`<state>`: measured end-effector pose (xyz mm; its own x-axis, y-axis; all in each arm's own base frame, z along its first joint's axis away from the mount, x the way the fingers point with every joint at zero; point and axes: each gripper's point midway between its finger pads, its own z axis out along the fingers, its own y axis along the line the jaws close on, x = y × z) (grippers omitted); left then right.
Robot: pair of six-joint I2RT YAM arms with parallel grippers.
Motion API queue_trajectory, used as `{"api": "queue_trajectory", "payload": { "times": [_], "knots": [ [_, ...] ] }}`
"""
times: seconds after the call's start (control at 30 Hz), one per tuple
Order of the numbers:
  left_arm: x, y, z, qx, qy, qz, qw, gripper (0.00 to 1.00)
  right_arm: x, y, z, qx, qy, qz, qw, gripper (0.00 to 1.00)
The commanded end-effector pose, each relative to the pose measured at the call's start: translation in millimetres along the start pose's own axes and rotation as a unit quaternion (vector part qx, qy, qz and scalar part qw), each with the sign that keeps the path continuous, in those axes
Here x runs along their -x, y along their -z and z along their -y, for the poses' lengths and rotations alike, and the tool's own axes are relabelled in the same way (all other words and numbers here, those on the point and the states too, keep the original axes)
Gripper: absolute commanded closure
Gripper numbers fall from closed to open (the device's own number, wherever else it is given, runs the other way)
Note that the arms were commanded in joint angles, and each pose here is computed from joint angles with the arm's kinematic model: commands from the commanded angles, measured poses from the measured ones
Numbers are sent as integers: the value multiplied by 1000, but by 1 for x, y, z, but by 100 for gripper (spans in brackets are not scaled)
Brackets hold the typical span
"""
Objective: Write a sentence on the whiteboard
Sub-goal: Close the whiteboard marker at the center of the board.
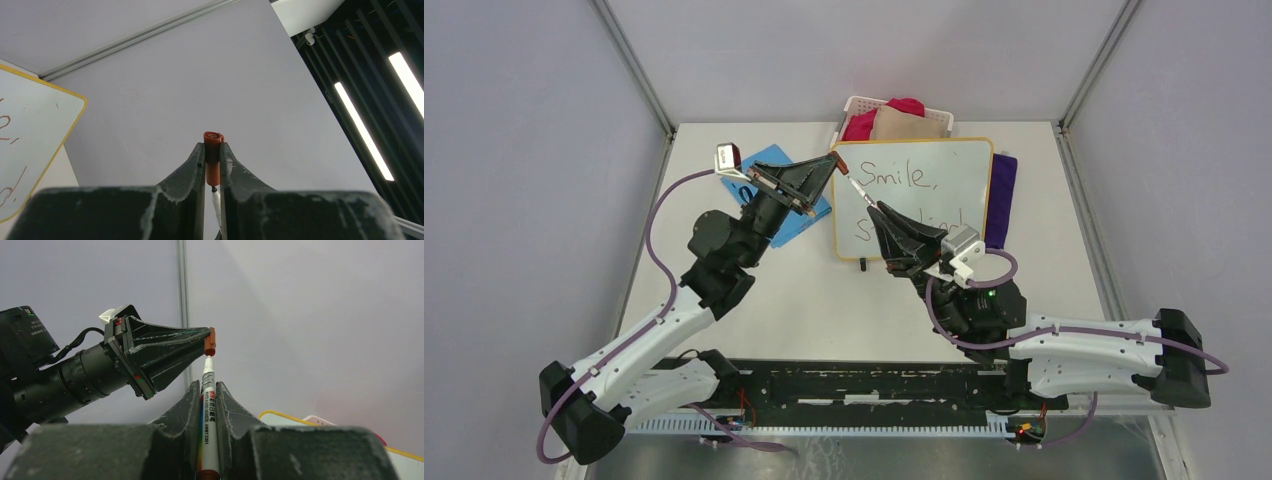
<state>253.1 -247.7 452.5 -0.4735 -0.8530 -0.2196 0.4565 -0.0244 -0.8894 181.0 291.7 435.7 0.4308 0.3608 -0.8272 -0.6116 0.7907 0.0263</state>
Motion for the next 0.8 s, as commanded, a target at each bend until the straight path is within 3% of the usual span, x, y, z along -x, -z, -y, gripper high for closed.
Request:
{"api": "queue_trajectory", "payload": {
  "times": [0.0, 0.77],
  "knots": [
    [2, 4, 19, -26, 23, 0, 999, 98, 27, -8, 7, -21, -25, 35, 999, 100],
    [-6, 6, 16, -25, 20, -12, 999, 98, 25, -9, 10, -31, -20, 34, 999, 100]
  ]
}}
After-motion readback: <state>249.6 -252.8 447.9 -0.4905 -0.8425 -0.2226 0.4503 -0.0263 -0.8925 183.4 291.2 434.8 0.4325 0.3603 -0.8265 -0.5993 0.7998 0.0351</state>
